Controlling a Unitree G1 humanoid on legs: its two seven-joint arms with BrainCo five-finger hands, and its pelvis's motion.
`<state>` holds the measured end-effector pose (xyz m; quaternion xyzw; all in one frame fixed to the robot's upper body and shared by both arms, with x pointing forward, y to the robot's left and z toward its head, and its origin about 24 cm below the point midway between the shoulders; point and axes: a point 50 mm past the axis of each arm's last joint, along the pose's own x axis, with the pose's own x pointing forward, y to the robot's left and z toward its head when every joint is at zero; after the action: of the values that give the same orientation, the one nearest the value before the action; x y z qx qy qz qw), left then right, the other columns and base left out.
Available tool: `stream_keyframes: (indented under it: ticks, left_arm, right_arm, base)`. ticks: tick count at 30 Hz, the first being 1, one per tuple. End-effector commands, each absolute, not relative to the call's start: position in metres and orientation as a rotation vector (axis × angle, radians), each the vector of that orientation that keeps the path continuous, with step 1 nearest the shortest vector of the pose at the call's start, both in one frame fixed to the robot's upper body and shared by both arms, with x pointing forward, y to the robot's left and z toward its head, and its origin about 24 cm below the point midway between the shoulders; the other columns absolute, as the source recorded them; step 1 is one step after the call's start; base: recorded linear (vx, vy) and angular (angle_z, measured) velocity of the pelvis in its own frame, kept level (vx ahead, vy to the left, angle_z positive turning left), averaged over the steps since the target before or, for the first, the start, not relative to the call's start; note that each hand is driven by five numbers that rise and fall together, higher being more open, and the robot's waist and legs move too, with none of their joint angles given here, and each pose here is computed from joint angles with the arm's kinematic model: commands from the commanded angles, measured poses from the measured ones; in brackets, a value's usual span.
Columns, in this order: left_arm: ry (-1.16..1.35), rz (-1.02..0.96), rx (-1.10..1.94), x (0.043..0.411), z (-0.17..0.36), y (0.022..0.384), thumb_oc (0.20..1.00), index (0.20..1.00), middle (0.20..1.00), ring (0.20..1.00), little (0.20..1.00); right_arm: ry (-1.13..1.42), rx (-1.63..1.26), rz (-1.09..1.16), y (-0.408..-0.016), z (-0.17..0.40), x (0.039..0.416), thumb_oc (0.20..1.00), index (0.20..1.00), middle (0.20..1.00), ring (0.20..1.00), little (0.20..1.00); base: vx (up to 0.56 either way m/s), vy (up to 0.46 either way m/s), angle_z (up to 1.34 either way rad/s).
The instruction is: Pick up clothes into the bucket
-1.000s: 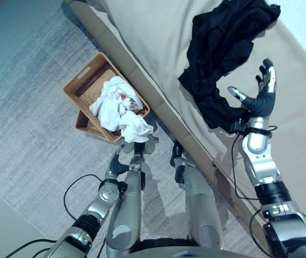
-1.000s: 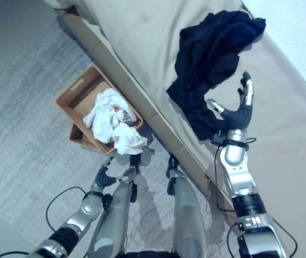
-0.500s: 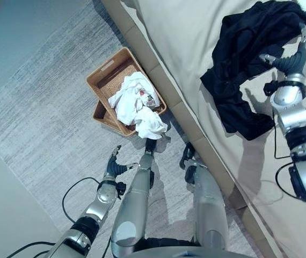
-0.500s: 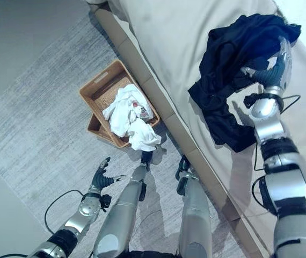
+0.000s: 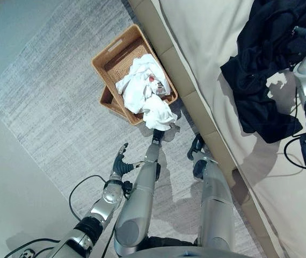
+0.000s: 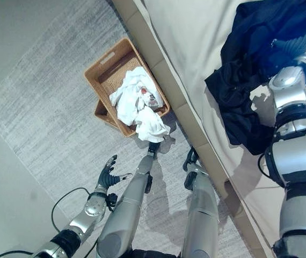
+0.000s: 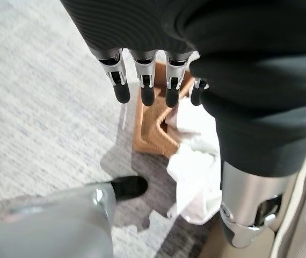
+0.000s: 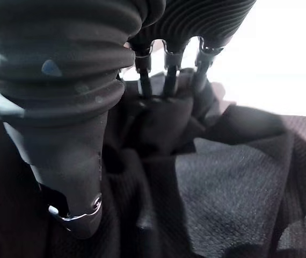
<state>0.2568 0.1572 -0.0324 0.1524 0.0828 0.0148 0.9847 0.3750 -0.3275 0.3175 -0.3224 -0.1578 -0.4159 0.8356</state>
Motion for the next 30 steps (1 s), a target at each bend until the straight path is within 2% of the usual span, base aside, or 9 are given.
stream_keyframes:
  ticks: [1, 20, 21, 22, 30]
  left_arm:
    - [0.148, 0.017, 0.239, 0.252, -0.030, 0.149, 1.000, 1.000, 1.000, 1.000, 1.000]
    - [0.128, 0.050, 0.138, 0.260, -0.018, 0.154, 1.000, 1.000, 1.000, 1.000, 1.000]
    - [0.128, 0.050, 0.137, 0.260, -0.018, 0.154, 1.000, 1.000, 1.000, 1.000, 1.000]
    - [0.121, 0.051, 0.125, 0.261, -0.016, 0.154, 1.000, 1.000, 1.000, 1.000, 1.000]
    - [0.116, 0.034, 0.119, 0.264, -0.014, 0.150, 1.000, 1.000, 1.000, 1.000, 1.000]
  right_arm:
    - [-0.366, -0.769, -0.940, -0.351, 0.352, 0.354, 1.000, 1.000, 1.000, 1.000, 1.000]
    - [-0.244, -0.896, -0.796, -0.349, 0.358, 0.358, 1.000, 1.000, 1.000, 1.000, 1.000]
    - [-0.244, -0.896, -0.796, -0.349, 0.358, 0.358, 0.780, 0.780, 0.780, 0.780, 0.780]
    - [-0.255, -0.893, -0.776, -0.345, 0.359, 0.360, 0.200, 0.200, 0.200, 0.200, 0.200]
    - [-0.334, -0.893, -0.712, -0.328, 0.361, 0.367, 0.200, 0.200, 0.200, 0.200, 0.200]
  base:
    - [0.02, -0.035, 0.03]
    - [0.00, -0.011, 0.03]
    - [0.00, -0.031, 0.02]
    - [0.00, 0.000, 0.00]
    - [0.00, 0.000, 0.00]
